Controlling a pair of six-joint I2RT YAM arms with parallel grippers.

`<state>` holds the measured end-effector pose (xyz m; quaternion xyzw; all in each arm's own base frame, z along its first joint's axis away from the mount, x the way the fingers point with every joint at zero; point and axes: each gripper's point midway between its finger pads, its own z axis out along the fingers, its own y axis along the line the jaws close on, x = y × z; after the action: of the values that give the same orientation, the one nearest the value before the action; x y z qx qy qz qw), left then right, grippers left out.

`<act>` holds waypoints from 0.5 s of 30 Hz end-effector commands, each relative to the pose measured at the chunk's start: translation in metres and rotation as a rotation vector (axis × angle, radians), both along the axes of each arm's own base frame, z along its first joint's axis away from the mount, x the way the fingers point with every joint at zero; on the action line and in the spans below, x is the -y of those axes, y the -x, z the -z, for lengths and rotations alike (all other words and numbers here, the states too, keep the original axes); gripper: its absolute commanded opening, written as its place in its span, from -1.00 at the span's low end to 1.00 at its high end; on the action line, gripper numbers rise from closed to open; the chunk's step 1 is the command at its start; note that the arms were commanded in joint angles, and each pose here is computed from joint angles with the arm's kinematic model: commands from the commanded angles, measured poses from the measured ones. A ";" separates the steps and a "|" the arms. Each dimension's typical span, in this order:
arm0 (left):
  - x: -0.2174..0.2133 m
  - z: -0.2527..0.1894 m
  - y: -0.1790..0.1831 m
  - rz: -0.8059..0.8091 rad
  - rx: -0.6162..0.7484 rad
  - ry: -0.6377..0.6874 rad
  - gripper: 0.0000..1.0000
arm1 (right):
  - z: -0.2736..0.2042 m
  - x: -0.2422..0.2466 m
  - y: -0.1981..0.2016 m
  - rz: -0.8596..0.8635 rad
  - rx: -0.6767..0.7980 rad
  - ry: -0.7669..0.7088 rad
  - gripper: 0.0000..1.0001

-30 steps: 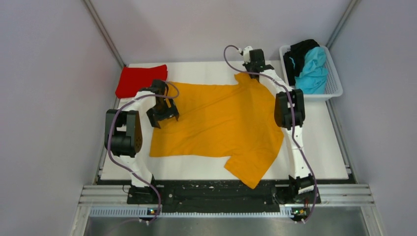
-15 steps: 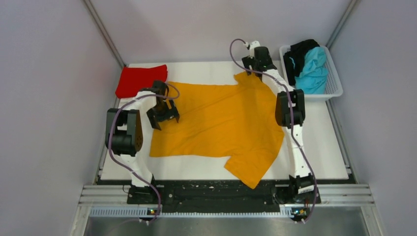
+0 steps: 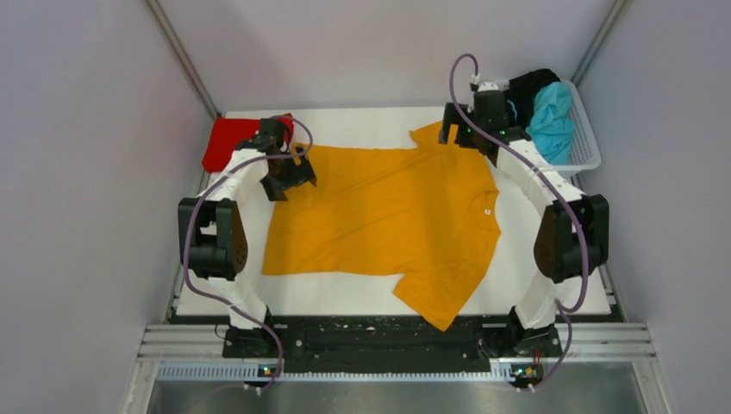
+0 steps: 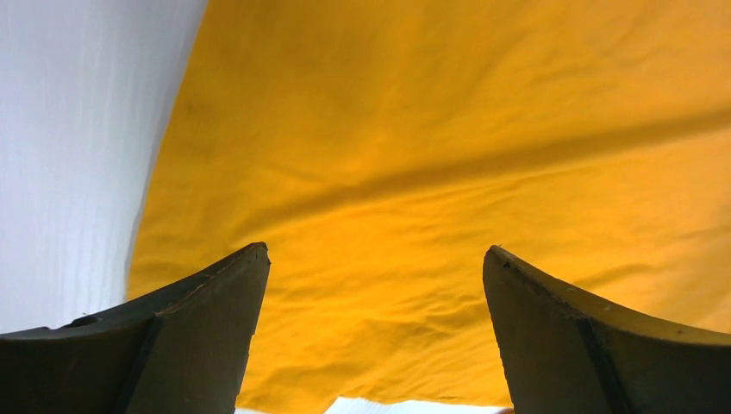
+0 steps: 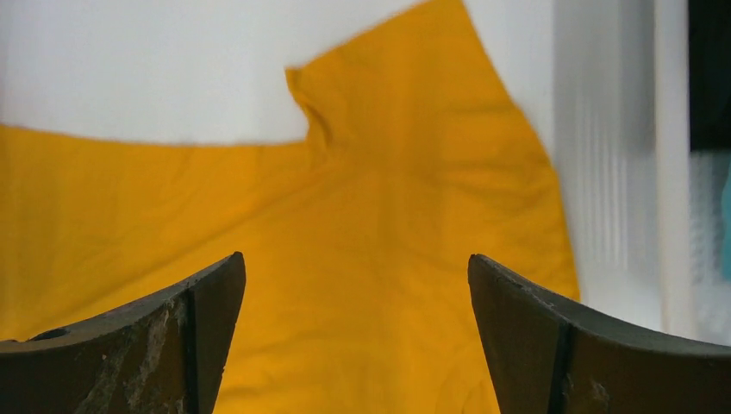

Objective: Fold and stack the t-shirts
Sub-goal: Flatten out the tshirt, then grab the side of the flattened tshirt closest away from the robot with both arms

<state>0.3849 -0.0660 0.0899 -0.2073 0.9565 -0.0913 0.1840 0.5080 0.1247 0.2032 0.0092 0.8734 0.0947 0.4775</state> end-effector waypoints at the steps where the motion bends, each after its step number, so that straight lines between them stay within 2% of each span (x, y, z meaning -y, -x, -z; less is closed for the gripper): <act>1: 0.014 -0.020 -0.041 0.021 0.110 0.058 0.97 | 0.066 0.006 0.064 0.116 -0.244 -0.069 0.97; 6: 0.034 -0.007 -0.072 0.060 0.134 0.109 0.97 | 0.103 0.024 0.094 0.189 -0.337 -0.019 0.97; 15: 0.036 0.033 -0.114 0.028 0.109 0.080 0.97 | 0.155 0.042 0.069 0.250 -0.409 0.032 0.97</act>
<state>0.4707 -0.1016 0.0467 -0.1884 0.9538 -0.1374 0.1894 0.4081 0.0948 0.0525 0.1050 0.9547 0.0351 0.2763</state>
